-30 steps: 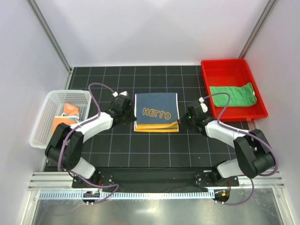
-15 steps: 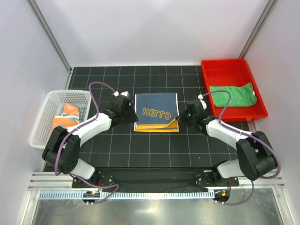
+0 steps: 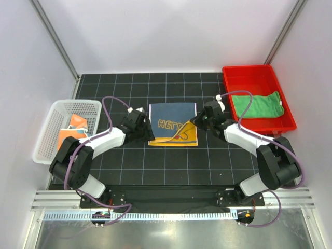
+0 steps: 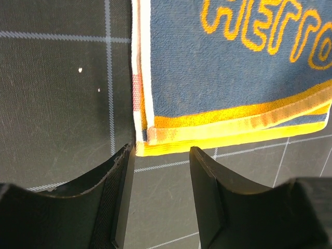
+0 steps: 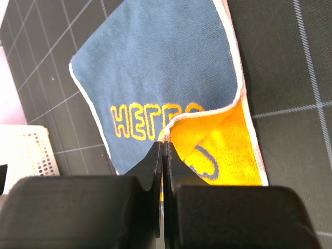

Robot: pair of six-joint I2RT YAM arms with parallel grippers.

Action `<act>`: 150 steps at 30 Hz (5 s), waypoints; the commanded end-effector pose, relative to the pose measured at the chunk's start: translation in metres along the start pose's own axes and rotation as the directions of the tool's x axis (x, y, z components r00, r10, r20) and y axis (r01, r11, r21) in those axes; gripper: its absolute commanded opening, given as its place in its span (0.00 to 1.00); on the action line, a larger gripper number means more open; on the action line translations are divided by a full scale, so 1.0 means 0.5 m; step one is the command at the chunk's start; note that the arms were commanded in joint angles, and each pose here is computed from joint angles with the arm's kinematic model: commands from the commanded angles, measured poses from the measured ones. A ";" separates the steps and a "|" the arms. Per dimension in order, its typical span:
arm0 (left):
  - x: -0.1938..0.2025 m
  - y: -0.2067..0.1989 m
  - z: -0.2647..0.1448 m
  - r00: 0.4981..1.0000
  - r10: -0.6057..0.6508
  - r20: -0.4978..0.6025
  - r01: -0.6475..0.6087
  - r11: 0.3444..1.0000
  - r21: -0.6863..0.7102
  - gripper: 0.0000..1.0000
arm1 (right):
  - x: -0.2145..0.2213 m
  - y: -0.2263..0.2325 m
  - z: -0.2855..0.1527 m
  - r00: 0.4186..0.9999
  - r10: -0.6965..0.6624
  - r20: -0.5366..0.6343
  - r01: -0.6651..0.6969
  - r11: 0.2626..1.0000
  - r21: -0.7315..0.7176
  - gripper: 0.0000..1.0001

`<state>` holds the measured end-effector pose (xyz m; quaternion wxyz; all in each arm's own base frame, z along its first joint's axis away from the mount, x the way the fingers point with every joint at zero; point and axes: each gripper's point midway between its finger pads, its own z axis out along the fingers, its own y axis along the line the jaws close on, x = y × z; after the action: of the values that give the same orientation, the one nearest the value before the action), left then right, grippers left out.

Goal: Fold and stack the towels
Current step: Fold the towel

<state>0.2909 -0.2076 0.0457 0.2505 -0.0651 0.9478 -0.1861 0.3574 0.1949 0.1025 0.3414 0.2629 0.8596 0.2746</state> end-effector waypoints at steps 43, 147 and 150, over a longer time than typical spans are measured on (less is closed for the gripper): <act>-0.053 -0.054 0.023 0.984 -0.133 0.120 0.118 0.985 0.129 0.08 | -0.062 0.026 0.054 0.997 0.059 0.057 -0.057 0.998 -0.035 0.01; 0.098 0.005 -0.046 0.993 0.070 -0.094 -0.062 0.995 0.084 0.00 | 0.119 -0.167 -0.095 0.944 -0.258 -0.205 0.265 0.964 0.005 0.01; 0.059 -0.023 -0.084 0.995 0.080 -0.057 -0.074 0.992 0.101 0.00 | 0.085 -0.126 -0.118 0.935 -0.302 -0.183 0.306 0.952 -0.009 0.01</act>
<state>0.2289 -0.2063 0.0297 0.1916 -0.0273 0.9563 -0.2190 0.2473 0.1591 0.0328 0.2449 0.1227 0.9331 0.2328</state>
